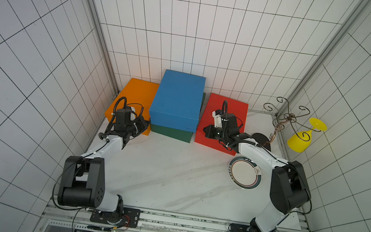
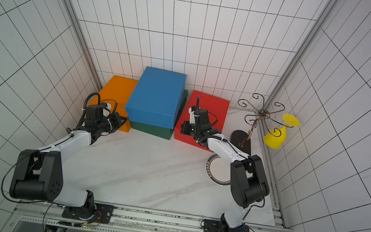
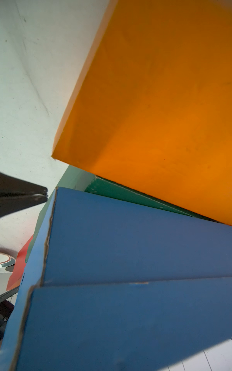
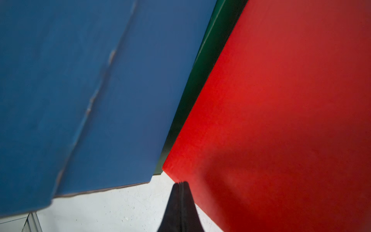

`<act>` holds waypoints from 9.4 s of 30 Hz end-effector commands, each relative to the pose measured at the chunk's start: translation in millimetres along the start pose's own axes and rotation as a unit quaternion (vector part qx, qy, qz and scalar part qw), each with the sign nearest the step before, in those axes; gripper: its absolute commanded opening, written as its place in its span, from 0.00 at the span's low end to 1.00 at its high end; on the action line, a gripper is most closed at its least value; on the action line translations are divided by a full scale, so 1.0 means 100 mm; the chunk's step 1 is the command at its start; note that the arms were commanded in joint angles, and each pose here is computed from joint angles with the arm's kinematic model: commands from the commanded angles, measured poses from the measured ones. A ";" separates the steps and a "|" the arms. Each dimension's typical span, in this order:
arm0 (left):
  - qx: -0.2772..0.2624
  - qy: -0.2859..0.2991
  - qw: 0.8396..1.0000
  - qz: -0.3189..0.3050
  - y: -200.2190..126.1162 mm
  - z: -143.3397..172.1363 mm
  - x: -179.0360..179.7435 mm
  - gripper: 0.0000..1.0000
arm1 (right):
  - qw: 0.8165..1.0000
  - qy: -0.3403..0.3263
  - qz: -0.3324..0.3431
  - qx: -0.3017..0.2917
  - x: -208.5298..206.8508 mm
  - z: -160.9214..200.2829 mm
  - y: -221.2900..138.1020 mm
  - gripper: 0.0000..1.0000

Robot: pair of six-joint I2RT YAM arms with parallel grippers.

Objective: Stack the shoeboxes
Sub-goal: Adjust the shoeboxes at the center of the board, then move the shoeboxes to the center of the board, then adjust the shoeboxes at the center of the board.

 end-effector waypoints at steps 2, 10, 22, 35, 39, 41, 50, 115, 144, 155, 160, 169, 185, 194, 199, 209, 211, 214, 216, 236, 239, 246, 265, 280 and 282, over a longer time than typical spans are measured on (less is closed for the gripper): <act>0.012 0.002 1.000 -0.003 0.12 0.17 0.04 0.00 | 1.000 0.002 -0.010 0.017 0.08 0.12 0.18 0.00; 0.019 -0.011 0.999 -0.043 0.24 0.28 0.32 0.00 | 1.000 0.010 0.008 0.019 0.02 0.16 0.28 0.00; -0.021 -0.034 0.995 -0.095 0.20 -0.07 0.65 0.00 | 0.999 0.021 0.038 0.010 -0.24 0.15 0.18 0.00; -0.046 -0.049 0.996 -0.064 0.18 -0.39 0.62 0.00 | 0.999 0.022 0.039 -0.004 -0.32 0.01 0.09 0.00; -0.021 -0.028 0.999 -0.035 0.28 -0.20 0.28 0.00 | 0.999 0.025 0.025 0.003 -0.27 0.01 0.13 0.00; -0.009 -0.014 1.000 -0.026 0.34 -0.11 0.12 0.00 | 0.999 0.027 0.021 0.005 -0.26 0.01 0.14 0.00; -0.026 -0.004 0.999 -0.018 0.30 -0.25 -0.17 0.00 | 1.000 0.023 0.000 0.002 -0.14 -0.06 0.15 0.00; 0.044 0.001 0.997 -0.069 0.79 0.02 -0.11 0.00 | 0.998 0.026 -0.056 -0.019 -0.02 -0.12 0.08 0.00; 0.022 -0.019 0.997 -0.065 0.62 -0.22 0.09 0.00 | 0.998 0.058 -0.013 -0.034 -0.26 -0.08 -0.05 0.00; 0.046 -0.013 0.997 -0.061 1.00 -0.14 0.08 0.00 | 0.997 0.057 -0.038 -0.025 -0.21 -0.17 0.22 0.00; 0.051 -0.016 0.997 -0.061 1.13 -0.12 0.11 0.00 | 0.997 0.055 -0.031 -0.042 -0.23 -0.27 0.25 0.00; 0.055 -0.016 0.997 -0.053 1.22 -0.10 0.08 0.00 | 0.995 0.044 -0.077 -0.052 -0.05 -0.36 0.36 0.00; 0.068 -0.011 0.997 -0.028 0.93 0.14 -0.05 0.00 | 0.989 0.025 -0.144 -0.028 0.46 0.02 0.28 0.00; 0.066 -0.022 0.997 -0.042 0.63 0.29 0.15 0.00 | 0.989 0.023 -0.144 -0.021 0.59 0.28 0.06 0.00; 0.052 -0.023 0.997 -0.050 0.41 0.28 0.22 0.00 | 0.990 0.027 -0.137 -0.015 0.56 0.45 -0.06 0.00; 0.040 -0.024 0.996 -0.079 0.13 0.23 0.39 0.00 | 0.995 0.032 -0.087 -0.030 0.38 0.56 -0.34 0.00; 0.032 -0.025 0.995 -0.087 0.06 0.19 0.42 0.00 | 0.997 0.031 -0.068 -0.032 0.31 0.57 -0.39 0.00; 0.020 -0.022 0.994 -0.107 -0.05 0.12 0.47 0.00 | 0.998 0.029 -0.049 -0.035 0.24 0.57 -0.43 0.00; 0.015 -0.019 0.993 -0.114 -0.11 0.10 0.49 0.01 | 0.998 0.032 -0.042 -0.034 0.20 0.57 -0.45 0.00; -0.105 0.221 0.970 0.003 -0.94 -0.25 -2.03 0.31 | 0.989 0.053 0.071 -0.120 -0.57 -0.20 -1.17 0.04; -0.081 0.256 0.962 0.039 -0.86 0.00 -2.42 0.44 | 0.986 0.057 0.089 -0.126 -0.68 -0.29 -1.23 0.06; -0.018 0.317 0.946 0.069 -0.52 0.75 -2.90 0.69 | 0.978 0.077 0.126 -0.146 -1.01 -0.43 -1.39 0.12; 0.026 0.380 0.922 0.073 -0.02 1.48 -3.29 0.82 | 0.977 0.075 0.108 -0.171 -1.09 -0.57 -1.49 0.34; -0.130 0.208 0.969 -0.032 -0.99 -0.50 -2.08 0.32 | 0.977 -0.034 0.030 -0.209 0.34 -0.89 -1.66 0.31; -0.142 0.175 0.973 -0.058 -1.07 -0.64 -1.75 0.16 | 0.976 -0.049 0.009 -0.211 0.57 -0.90 -1.70 0.21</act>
Point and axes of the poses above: each gripper's point midway between its finger pads, its own y axis out along the fingers, its own x axis along the line the jaws close on, z = x × y, the point moved 1 cm from there along -y, back along the fingers, and after that the axes turned 3 degrees about y, right-handed, at the moved point
